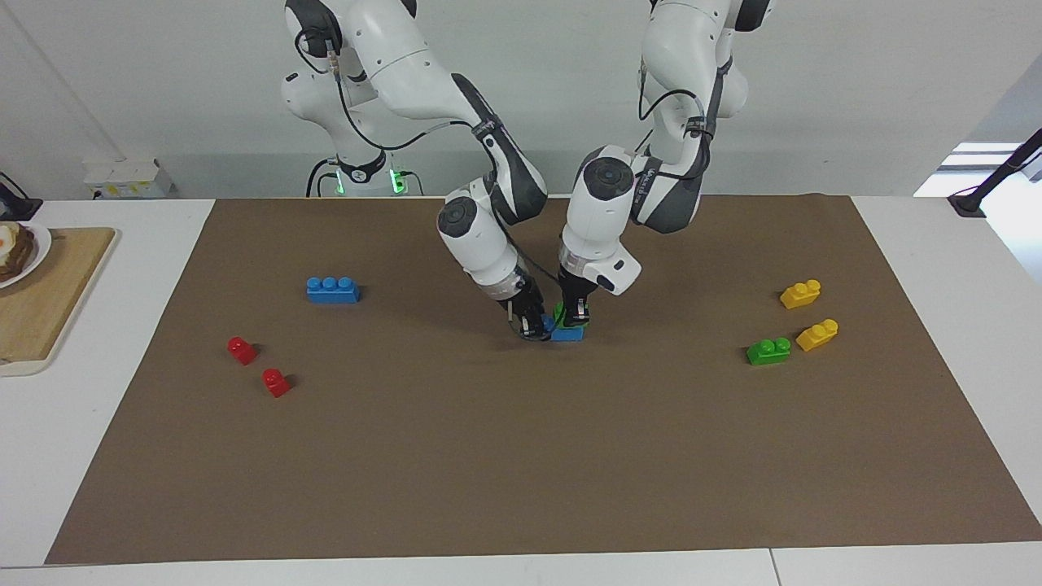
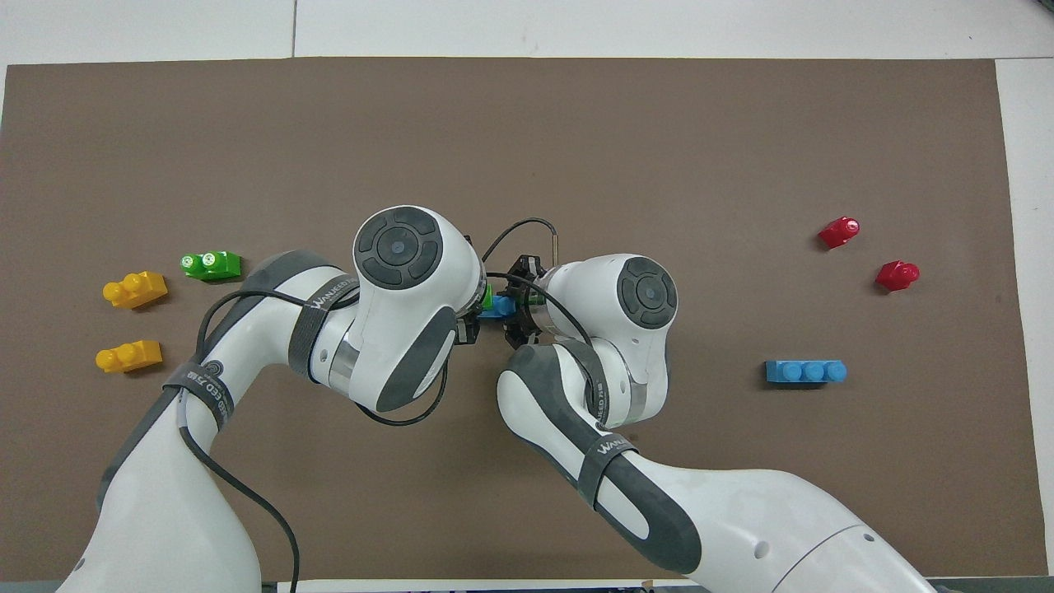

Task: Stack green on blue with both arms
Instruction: 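Lower the green brick onto the blue brick with the left gripper, then open both grippers and withdraw them from the stacked bricks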

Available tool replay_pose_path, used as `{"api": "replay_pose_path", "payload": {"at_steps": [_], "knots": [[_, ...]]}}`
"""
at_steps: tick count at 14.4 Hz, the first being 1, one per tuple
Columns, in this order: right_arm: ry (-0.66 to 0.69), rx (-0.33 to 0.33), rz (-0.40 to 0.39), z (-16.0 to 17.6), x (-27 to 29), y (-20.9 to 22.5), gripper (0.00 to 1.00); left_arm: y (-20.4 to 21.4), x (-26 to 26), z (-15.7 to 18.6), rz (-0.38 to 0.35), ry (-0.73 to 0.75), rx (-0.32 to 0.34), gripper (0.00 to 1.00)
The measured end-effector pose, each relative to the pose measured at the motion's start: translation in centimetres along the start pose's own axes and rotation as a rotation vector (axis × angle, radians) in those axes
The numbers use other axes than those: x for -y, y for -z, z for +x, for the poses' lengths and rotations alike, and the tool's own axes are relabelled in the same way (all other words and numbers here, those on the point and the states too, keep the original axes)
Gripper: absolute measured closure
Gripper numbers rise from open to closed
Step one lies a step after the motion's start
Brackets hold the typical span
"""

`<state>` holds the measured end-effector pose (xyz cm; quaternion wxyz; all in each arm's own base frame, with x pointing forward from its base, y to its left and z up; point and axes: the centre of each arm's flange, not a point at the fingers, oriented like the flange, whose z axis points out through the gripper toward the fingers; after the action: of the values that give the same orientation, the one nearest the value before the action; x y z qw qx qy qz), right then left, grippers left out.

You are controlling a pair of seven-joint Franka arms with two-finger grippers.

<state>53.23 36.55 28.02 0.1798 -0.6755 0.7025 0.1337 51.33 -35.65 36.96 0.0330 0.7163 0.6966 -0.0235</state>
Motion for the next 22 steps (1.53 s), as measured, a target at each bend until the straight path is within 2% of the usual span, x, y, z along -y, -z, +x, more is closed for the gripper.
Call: {"api": "replay_pose_path", "payload": {"at_steps": [12,20,22], "knots": [[0.000,0.000,0.001,0.0,0.0,0.0,0.65,-1.1,0.7,-0.1,0.003,0.003,-0.005,0.66],[0.000,0.000,0.002,0.0,0.0,0.0,0.65,-2.0,1.2,-0.1,-0.024,-0.041,-0.006,0.66],[0.000,0.000,0.005,0.0,-0.1,0.0,0.65,-2.2,1.3,0.1,-0.023,-0.066,-0.018,0.63]]}}
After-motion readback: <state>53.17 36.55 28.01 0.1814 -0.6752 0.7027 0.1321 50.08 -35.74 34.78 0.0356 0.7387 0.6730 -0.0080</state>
